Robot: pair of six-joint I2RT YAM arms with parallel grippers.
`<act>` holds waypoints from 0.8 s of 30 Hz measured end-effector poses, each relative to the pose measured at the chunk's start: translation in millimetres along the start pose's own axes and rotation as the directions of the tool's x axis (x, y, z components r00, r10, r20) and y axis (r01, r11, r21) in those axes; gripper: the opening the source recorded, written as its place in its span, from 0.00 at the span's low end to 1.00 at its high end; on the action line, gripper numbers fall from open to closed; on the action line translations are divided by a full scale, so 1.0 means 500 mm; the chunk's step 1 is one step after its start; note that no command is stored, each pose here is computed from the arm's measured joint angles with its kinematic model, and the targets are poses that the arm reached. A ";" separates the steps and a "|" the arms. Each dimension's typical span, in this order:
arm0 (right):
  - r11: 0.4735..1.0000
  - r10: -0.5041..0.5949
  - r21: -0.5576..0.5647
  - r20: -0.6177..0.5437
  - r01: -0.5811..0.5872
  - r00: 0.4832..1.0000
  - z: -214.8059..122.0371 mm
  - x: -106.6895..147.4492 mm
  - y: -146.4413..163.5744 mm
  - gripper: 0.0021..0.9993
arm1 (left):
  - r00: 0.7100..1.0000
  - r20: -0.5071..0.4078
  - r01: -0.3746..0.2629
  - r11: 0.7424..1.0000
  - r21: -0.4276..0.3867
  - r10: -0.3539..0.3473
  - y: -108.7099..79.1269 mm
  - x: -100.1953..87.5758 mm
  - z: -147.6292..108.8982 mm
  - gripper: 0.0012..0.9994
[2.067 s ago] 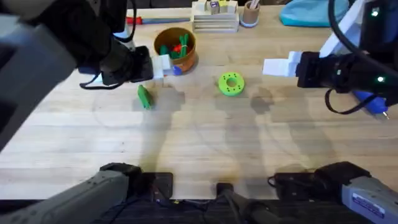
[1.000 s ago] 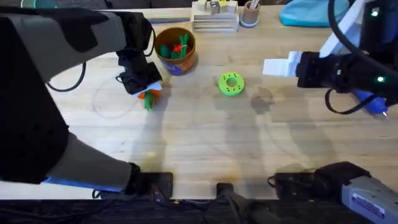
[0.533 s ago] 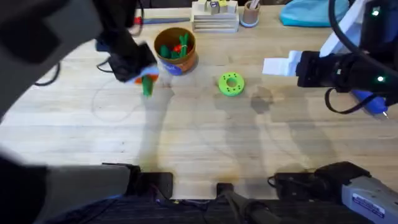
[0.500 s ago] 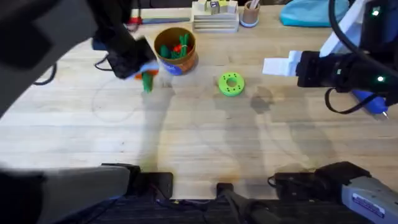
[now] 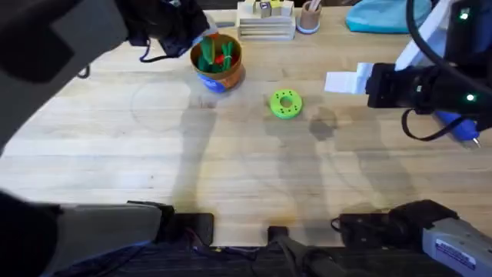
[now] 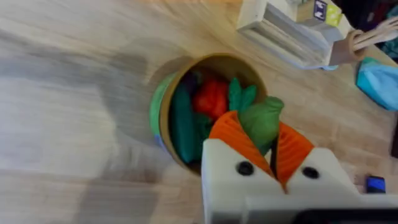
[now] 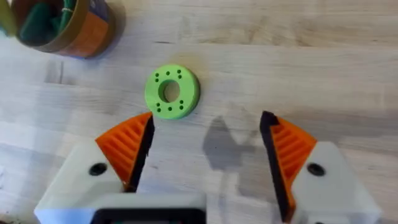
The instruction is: Pick up the gripper from the table and insert it into the empty holder that is missing its gripper. Then pick up a screw, insert it into the mounting hole, and use the screwdriver to tighten it. Finally, clean up the table by picking up the vegetable and placing it into the bucket.
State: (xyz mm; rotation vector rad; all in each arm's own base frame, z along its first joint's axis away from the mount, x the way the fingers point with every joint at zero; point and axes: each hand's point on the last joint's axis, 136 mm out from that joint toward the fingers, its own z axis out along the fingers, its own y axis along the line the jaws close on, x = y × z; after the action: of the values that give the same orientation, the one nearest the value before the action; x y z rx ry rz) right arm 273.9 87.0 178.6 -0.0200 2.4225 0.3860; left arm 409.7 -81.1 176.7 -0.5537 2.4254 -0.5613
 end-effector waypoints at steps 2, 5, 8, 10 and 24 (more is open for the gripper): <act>1.000 0.000 0.000 0.000 0.000 1.000 0.000 0.000 0.000 0.99 | 1.000 -0.006 0.001 1.000 0.012 -0.001 -0.003 -0.001 0.018 0.03; 1.000 0.000 0.000 0.000 0.000 1.000 0.000 0.000 0.000 0.99 | 1.000 -0.024 0.009 1.000 0.011 -0.009 0.001 0.004 0.038 0.17; 1.000 0.000 0.000 0.000 0.000 1.000 0.000 0.000 0.000 0.99 | 0.999 -0.041 0.015 1.000 0.006 -0.014 0.006 0.010 0.050 0.62; 1.000 0.000 0.000 -0.001 0.000 1.000 0.000 0.000 0.000 0.99 | 0.999 -0.046 0.018 1.000 0.003 -0.018 0.008 0.012 0.054 0.92; 0.993 -0.119 0.007 -0.050 0.120 0.992 -0.059 -0.025 0.015 0.99 | 0.985 -0.018 -0.171 0.985 0.028 0.172 -0.019 0.017 -0.068 1.00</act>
State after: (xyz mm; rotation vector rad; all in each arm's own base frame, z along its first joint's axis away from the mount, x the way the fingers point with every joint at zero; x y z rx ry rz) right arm 264.5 84.8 209.9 -0.1715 2.4573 0.3218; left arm 384.9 -84.1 202.8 -0.3253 2.4509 -0.5274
